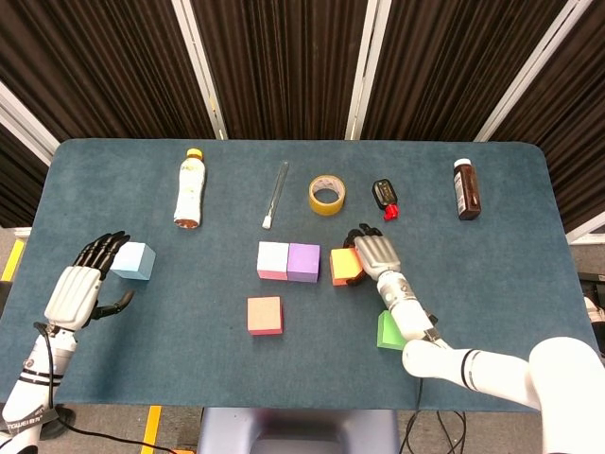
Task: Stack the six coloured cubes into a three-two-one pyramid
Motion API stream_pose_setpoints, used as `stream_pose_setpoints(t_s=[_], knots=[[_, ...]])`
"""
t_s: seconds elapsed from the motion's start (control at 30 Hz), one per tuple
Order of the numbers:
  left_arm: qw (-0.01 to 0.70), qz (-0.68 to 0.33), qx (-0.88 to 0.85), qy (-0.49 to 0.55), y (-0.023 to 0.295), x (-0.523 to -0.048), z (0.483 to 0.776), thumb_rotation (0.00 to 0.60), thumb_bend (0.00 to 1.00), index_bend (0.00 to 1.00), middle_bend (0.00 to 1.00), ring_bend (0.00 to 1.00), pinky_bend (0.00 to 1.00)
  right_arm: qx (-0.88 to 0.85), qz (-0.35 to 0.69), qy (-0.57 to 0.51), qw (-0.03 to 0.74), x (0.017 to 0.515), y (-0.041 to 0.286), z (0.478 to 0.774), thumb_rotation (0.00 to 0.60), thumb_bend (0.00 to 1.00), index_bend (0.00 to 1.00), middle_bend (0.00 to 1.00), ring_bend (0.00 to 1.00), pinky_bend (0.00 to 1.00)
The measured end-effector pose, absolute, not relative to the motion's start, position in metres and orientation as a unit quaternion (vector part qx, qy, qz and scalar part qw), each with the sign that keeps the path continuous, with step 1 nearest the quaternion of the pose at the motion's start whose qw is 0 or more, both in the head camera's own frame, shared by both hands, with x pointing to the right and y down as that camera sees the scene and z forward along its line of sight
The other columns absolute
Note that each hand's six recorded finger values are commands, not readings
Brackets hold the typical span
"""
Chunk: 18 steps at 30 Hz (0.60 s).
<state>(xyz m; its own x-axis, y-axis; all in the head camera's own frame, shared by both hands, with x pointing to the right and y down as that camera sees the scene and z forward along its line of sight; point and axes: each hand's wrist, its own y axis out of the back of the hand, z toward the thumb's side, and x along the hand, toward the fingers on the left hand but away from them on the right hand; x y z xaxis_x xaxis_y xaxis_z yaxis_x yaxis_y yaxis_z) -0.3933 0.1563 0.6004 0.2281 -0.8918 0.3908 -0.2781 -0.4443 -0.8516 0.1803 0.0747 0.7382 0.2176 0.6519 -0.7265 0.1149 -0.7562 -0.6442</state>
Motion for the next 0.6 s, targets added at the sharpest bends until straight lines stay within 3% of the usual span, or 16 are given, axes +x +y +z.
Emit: stream_pose_setpoints(t_s=[0.6], knots=[[0.325,-0.465,-0.713,0.412,0.158,-0.397,0.604,0.600,0.34,0.03,0.03,0.00,0.11,-0.746,0.574,-0.273,0.197,0.167,0.079,0.740,0.600,0.24,0.55,0.28,0.15,0.22]])
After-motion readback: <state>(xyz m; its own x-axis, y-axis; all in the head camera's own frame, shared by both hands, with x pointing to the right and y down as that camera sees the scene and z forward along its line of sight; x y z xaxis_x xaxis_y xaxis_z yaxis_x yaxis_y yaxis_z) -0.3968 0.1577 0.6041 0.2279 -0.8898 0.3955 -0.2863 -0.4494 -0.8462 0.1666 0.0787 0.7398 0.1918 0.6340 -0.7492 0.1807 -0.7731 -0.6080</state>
